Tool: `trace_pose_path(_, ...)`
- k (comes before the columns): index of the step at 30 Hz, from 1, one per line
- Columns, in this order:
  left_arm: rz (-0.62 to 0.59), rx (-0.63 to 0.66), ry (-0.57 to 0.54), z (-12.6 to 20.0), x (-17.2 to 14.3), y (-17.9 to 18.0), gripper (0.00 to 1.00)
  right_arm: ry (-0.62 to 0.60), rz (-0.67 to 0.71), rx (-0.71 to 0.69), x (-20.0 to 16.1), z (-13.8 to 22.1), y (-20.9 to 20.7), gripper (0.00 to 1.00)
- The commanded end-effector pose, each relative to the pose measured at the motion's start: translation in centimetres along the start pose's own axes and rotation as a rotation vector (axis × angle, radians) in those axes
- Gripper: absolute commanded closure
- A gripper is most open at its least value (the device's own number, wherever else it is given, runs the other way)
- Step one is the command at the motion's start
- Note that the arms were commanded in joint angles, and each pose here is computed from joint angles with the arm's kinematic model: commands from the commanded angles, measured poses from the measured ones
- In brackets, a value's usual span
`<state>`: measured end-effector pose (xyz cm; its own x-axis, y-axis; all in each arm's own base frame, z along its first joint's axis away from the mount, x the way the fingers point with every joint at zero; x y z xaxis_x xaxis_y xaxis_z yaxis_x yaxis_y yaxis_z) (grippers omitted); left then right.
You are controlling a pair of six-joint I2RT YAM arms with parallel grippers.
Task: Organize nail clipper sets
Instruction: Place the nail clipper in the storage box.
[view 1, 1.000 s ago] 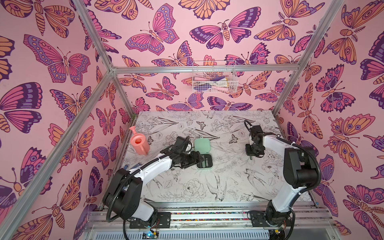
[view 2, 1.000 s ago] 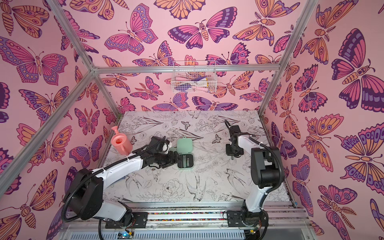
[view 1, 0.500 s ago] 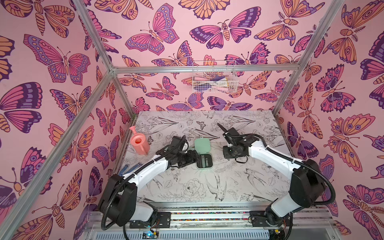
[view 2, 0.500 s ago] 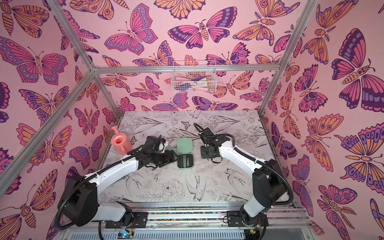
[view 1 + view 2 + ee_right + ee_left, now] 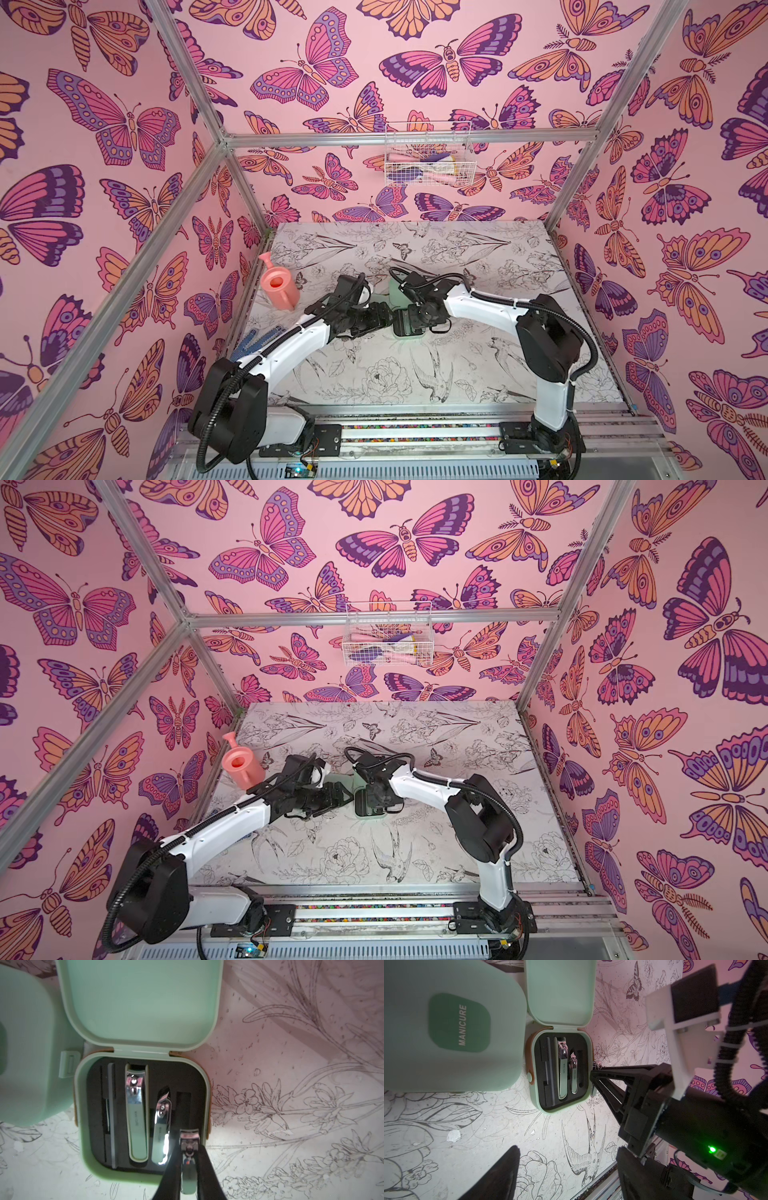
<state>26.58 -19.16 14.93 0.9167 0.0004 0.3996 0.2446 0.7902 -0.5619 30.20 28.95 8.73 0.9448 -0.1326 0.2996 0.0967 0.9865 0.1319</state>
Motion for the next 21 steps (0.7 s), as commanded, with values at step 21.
trace_pose_path(21,0.000,0.008,0.017,0.3,-0.8,0.5,0.25,-0.023,-0.030,-0.017,0.4,-2.0,1.0,0.92)
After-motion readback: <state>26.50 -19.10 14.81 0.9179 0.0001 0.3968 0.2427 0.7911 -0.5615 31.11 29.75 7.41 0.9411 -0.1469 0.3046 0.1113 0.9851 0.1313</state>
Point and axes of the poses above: each gripper's point midway between its finger pads, its own z axis back along the fingers, its own y axis along the line the jaws close on, x = y × z, the point moved 4 cm from there along z, back along the fingers, and after that the axes turned 13 degrees about -z, right-handed, at the moved point
